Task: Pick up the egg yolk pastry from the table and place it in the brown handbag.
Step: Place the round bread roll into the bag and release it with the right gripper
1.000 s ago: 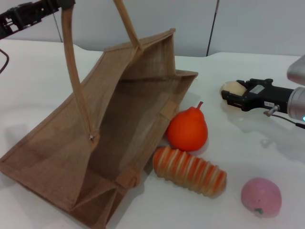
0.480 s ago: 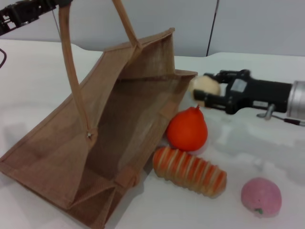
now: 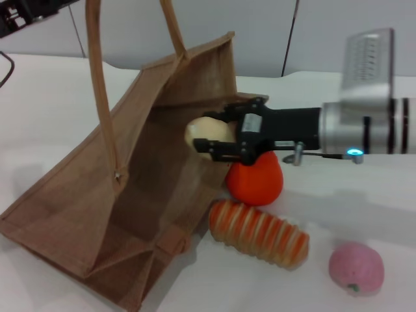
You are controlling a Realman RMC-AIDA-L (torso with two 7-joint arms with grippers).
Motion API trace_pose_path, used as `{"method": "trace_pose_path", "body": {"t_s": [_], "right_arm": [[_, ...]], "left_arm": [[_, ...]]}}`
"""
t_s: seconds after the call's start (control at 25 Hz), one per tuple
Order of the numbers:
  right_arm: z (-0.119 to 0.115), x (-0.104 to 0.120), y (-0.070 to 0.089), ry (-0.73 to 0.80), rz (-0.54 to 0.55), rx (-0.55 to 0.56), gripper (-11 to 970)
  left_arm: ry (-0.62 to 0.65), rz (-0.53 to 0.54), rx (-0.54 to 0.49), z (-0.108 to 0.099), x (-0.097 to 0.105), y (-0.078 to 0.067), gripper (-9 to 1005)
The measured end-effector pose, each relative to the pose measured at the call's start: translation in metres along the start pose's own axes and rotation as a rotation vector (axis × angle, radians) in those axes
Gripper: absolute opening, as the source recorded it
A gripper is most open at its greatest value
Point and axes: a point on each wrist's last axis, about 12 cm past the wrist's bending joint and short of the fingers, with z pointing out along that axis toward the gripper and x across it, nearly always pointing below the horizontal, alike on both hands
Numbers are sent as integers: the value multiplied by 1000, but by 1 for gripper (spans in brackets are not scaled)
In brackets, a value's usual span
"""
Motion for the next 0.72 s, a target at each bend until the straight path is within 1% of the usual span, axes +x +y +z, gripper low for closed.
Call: {"method": "trace_pose_path", "body": {"t_s": [0.24, 0.44, 0.56, 0.72], "right_arm": [[34, -11, -1, 71, -47, 36, 542], [52, -12, -2, 137, -79, 89, 541], [60, -13, 5, 140, -131, 77, 540], [66, -12, 15, 99, -219, 64, 552]], "left_arm": [[-12, -8, 34, 7, -5, -2, 126], [-20, -7, 81, 13, -9, -6, 127], [-17, -4, 109, 15, -10, -8, 127], [-22, -2, 113, 15, -10, -9, 127]]}}
